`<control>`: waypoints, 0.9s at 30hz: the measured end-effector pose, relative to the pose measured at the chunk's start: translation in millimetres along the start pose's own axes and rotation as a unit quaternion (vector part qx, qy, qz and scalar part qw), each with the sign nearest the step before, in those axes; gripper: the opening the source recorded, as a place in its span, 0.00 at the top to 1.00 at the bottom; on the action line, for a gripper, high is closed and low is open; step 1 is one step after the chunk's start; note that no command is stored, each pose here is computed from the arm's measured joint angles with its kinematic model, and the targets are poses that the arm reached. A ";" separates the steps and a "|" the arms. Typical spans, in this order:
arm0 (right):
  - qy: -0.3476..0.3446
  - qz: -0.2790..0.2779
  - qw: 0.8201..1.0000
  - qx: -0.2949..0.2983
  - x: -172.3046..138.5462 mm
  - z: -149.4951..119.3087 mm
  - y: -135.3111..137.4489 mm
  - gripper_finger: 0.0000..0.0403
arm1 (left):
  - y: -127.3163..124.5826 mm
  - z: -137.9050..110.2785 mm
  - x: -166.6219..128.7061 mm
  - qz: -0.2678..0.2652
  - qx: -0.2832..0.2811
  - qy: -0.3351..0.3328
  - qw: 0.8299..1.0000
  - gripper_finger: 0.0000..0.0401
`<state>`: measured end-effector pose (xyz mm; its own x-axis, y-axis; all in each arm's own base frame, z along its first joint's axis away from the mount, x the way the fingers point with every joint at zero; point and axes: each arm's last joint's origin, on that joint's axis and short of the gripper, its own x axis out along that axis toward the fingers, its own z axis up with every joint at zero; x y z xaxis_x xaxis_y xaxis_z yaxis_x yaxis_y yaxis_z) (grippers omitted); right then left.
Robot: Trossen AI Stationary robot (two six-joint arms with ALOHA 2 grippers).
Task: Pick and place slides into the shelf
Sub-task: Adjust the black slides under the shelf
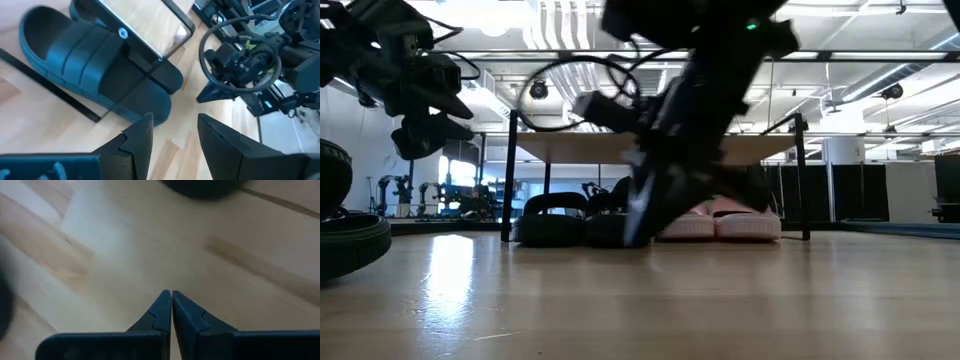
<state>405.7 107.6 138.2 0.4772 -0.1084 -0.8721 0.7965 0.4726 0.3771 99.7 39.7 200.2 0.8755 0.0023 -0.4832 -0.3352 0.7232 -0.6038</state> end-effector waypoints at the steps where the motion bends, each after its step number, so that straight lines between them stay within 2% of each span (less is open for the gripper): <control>1: -0.005 0.005 1.000 -0.006 4.3 3.2 3.4 0.98 | -0.5 -0.3 -0.7 -0.004 -0.001 0.000 1.000 0.65; 5: -0.041 -0.002 0.999 -0.026 18.7 18.6 13.2 0.98 | -2.5 -0.5 -4.4 -0.015 0.006 -0.011 1.000 0.65; 8: -0.081 -0.021 0.996 -0.018 23.8 33.5 16.1 0.98 | -4.4 -1.1 -8.7 -0.023 0.012 -0.025 0.999 0.65; 14: -0.124 -0.108 0.986 -0.009 25.1 56.6 7.6 0.98 | -7.6 -3.0 -16.9 -0.038 0.024 -0.050 0.998 0.65; 18: -0.115 -0.089 0.988 -0.049 18.6 70.2 15.6 0.98 | -6.2 -8.0 -19.2 -0.034 -0.003 -0.036 0.999 0.65; 21: -0.081 -0.041 0.991 -0.094 8.5 75.7 29.8 0.98 | -4.9 -12.5 -18.9 -0.041 -0.017 -0.006 0.999 0.65; 24: -0.055 -0.009 0.992 -0.117 -2.2 72.7 39.7 0.98 | -6.5 -12.5 -18.9 -0.058 -0.009 -0.001 0.998 0.65; 27: -0.051 0.001 0.994 -0.101 -12.5 66.3 43.9 0.98 | -10.4 -8.6 -17.6 -0.076 0.032 -0.014 0.996 0.65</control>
<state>459.4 71.8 186.3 0.5220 -0.1915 -0.8312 0.7104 0.6370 0.2994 84.7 26.2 209.5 0.9240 -0.0926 -0.3709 -0.1758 0.7586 -0.6274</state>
